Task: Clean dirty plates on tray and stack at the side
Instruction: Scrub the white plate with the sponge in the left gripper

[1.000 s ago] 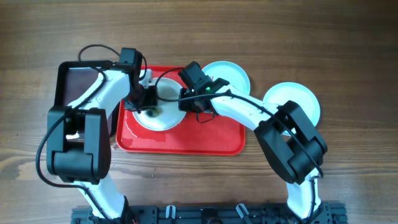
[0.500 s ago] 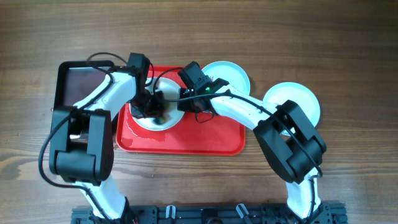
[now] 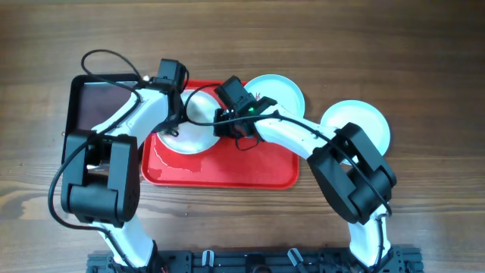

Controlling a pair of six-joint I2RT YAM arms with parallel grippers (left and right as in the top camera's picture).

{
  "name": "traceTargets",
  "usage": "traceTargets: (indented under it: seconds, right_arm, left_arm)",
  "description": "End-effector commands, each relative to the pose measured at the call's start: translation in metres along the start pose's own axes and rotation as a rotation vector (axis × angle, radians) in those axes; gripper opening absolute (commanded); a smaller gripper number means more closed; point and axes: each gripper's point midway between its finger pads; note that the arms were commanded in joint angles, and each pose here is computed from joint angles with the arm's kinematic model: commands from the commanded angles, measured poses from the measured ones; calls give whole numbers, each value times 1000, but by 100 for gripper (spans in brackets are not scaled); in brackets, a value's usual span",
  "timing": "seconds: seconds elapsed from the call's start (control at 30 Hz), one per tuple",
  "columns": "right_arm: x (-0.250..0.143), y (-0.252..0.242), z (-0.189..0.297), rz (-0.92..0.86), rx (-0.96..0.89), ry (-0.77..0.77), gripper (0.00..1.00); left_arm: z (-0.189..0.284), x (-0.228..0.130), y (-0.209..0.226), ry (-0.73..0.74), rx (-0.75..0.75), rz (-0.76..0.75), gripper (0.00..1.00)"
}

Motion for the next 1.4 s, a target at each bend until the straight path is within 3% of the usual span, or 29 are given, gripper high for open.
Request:
traceTargets:
  seconds: [0.0,0.13,0.33,0.4,0.53,0.63,0.77,0.9,1.0,1.13,1.37]
  right_arm:
    - [-3,-12,-8,17,-37,22,4]
    - [-4,-13,-8,15,-42,26,4]
    - [-6,-15,-8,14,-48,31,4]
    - [-6,-14,-8,14,-47,31,4]
    - [-6,-14,-8,14,-47,31,5]
    - [-6,-14,-8,14,-47,30,4]
    - [-5,-14,-8,14,-46,30,4]
    - [-5,-14,-8,14,-46,29,4]
    - [-5,-14,-8,15,-45,29,4]
    - [-5,-14,-8,15,-44,27,4]
    - [-5,-14,-8,16,-44,27,4]
  left_arm:
    - [-4,-18,-86,33,-459,-303,4]
    - [21,-20,-128,-12,-718,-403,4]
    - [22,-27,-127,22,-726,-396,4]
    - [12,-22,-116,19,-640,-354,4]
    - [-17,5,-52,-30,-205,-37,4]
    - [-20,19,-15,-108,6,110,4]
    - [-16,27,12,-174,154,227,4]
    - [-16,17,19,-149,184,319,4]
    - [-20,-2,9,-53,128,308,4]
    - [-20,-30,-24,111,-62,149,4]
    - [27,-78,-111,320,-685,-210,4]
Point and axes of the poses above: each gripper's point midway between its finger pads, its own z axis back along the fingers, its own y axis along the line the jaws close on, x = y × z, and after that the axes turned 9 degrees about -z, right-handed
